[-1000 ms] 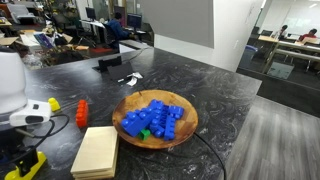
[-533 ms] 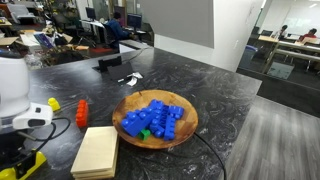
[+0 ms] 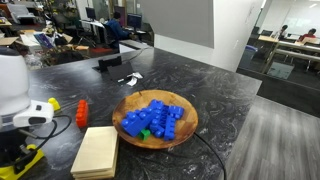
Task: Pick up the yellow toy and put it on the wooden object
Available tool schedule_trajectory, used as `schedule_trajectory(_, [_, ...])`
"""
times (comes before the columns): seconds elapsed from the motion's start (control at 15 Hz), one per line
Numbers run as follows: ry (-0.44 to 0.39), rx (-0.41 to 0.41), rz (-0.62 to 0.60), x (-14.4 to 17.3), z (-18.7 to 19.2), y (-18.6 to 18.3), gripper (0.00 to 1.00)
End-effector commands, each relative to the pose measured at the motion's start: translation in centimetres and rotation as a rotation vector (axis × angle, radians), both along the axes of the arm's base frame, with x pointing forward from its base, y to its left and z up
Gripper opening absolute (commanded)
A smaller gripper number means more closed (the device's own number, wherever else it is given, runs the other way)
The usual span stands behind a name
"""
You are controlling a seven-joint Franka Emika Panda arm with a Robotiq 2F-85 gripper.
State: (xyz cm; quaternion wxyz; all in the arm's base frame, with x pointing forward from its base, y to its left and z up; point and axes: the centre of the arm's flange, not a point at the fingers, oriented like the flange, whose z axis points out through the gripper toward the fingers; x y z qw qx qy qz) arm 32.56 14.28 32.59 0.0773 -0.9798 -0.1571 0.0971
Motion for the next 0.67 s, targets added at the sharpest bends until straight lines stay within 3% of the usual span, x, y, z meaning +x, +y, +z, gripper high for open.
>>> schedule_trajectory(0.0, [-0.051,0.003,-0.019,0.3,1.5,-0.8,0.11])
schedule_trajectory(0.27, [-0.124,-0.076,-0.079,1.3,4.4,-1.9,0.11])
schedule_trajectory(0.6, [-0.25,-0.09,-0.268,3.1,9.4,-5.2,0.11])
